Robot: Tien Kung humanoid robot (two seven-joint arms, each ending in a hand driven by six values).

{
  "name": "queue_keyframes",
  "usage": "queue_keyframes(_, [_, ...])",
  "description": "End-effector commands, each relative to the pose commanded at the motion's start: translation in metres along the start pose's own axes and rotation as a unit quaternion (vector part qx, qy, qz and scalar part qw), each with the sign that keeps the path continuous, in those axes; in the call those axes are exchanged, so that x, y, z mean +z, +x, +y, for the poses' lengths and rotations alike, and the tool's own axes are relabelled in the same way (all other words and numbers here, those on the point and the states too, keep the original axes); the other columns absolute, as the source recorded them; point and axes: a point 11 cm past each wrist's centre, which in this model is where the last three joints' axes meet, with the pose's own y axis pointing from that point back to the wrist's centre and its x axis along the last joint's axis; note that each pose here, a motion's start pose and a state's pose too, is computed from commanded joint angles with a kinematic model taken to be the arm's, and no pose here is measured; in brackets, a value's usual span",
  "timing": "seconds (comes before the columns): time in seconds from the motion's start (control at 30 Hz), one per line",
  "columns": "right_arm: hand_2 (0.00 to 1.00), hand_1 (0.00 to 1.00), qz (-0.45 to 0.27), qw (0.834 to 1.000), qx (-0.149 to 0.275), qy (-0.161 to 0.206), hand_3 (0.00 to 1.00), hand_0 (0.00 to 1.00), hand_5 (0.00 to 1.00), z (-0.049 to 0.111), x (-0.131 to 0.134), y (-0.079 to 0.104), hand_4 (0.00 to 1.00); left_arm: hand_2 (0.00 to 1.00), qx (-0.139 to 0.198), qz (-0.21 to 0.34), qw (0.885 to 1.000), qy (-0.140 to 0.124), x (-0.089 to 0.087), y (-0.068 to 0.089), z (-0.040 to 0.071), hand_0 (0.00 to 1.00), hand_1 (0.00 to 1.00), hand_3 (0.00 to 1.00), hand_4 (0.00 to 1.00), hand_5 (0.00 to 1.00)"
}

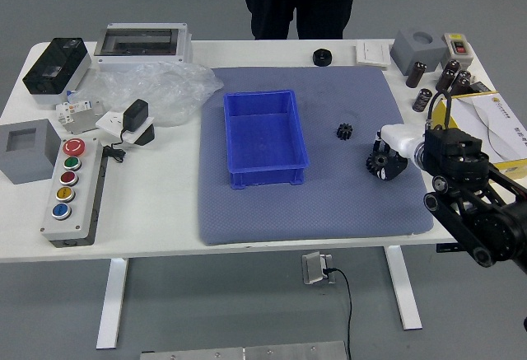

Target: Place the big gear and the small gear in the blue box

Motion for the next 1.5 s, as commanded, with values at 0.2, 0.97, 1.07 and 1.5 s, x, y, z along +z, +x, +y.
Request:
queue_keyframes(0.2, [0.494,0.443,-0.008,1.0,0.02,-0.003,0.538,0.498,0.209,0.001,0.002,0.007,0.647,0.834,0.0,0.0,1.0,0.0,0.0,0.0,0.0,0.824,0.834,0.825,0.521,0.101])
queue_keyframes(0.97, [0.474,0.434,-0.005,0.994,0.102,0.028,0.52,0.523,0.158,0.025,-0.014,0.077,0.672,0.834,0.003,0.001,1.0,0.002,-0.002,0.003,0.0,0.824,0.834,0.825,0.521,0.101])
queue_keyframes(1.07, [0.474,0.434,0.001,0.992,0.122,0.043,0.52,0.523,0.158,0.032,-0.025,0.095,0.672,0.834,0.003,0.0,1.0,0.003,-0.003,0.004,0.0,0.824,0.834,0.825,0.521,0.101])
queue_keyframes(1.5, [0.475,0.435,0.011,0.975,0.171,0.14,0.525,0.532,0.137,0.057,-0.107,0.132,0.661,0.834,0.005,-0.006,1.0,0.008,-0.007,0.005,0.0,0.824,0.834,0.825,0.52,0.102])
